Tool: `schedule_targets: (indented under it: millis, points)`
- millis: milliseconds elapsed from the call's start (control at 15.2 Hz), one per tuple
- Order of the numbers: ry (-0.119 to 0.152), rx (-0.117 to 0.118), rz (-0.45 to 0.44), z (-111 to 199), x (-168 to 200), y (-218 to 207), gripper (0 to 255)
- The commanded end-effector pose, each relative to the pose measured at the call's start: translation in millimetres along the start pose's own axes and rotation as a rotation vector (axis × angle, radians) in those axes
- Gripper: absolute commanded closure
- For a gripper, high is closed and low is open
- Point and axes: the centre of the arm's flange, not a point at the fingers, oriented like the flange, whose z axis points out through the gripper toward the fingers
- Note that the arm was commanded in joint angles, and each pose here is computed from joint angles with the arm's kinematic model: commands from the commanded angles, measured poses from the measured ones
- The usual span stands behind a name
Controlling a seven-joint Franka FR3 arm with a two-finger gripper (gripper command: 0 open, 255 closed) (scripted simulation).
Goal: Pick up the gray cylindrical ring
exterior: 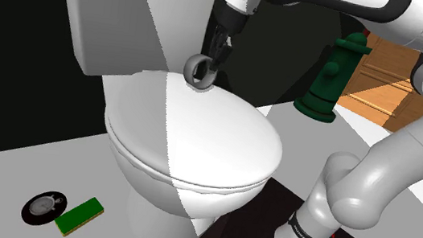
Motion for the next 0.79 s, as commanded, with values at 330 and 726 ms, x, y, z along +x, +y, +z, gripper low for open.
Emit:
schedule_targets:
  millis: [330,726]
  points:
    - [0.000,0.000,0.000,-36,5,6,255]
    - [0.000,0.000,0.000,-58,8,10,255]
